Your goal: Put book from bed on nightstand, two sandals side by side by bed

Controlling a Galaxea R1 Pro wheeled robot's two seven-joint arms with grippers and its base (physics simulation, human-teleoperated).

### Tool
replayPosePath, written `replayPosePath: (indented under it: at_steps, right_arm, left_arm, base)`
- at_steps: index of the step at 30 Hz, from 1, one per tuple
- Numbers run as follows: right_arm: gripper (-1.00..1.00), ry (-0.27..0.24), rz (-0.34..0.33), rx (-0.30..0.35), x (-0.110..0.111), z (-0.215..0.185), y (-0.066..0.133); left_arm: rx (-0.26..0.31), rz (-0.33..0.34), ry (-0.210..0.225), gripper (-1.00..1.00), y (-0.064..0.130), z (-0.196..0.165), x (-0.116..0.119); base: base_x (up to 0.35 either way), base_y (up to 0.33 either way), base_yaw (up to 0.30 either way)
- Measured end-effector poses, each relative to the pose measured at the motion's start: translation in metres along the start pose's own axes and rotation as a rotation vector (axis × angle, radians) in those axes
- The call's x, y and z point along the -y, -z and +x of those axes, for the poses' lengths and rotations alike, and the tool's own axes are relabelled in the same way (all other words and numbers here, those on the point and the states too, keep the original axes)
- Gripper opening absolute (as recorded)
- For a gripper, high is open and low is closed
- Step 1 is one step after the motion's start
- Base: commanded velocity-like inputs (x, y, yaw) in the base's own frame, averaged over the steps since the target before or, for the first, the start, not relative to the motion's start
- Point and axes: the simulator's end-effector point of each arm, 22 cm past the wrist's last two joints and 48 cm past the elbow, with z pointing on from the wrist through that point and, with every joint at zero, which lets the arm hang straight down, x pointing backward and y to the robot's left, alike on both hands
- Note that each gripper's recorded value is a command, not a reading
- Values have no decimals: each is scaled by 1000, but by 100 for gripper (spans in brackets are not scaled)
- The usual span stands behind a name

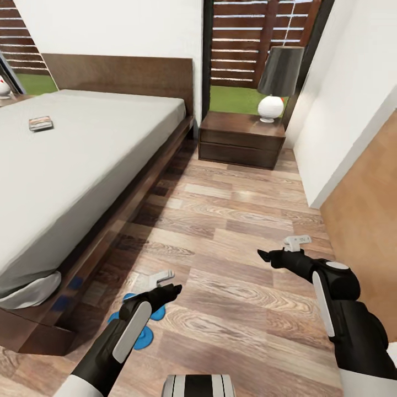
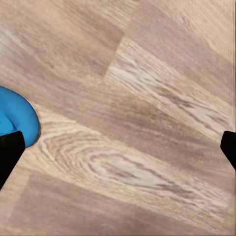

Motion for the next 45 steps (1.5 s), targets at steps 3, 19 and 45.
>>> replayPosePath:
  at_steps: [3, 19, 45]
  right_arm:
    - [100, 1, 2, 11, 0, -5, 5]
    - [100, -8, -9, 27, -11, -26, 29]
    - [100, 19, 1, 127, -21, -71, 72]
  left_arm:
    - [26, -5, 15, 100, 2, -6, -2]
    - [29, -29, 141, 100, 7, -5, -23]
    - [121, -11, 130, 100, 41, -41, -10]
  base:
    - [0, 0, -267]
    - [0, 0, -181]
    - [0, 0, -20]
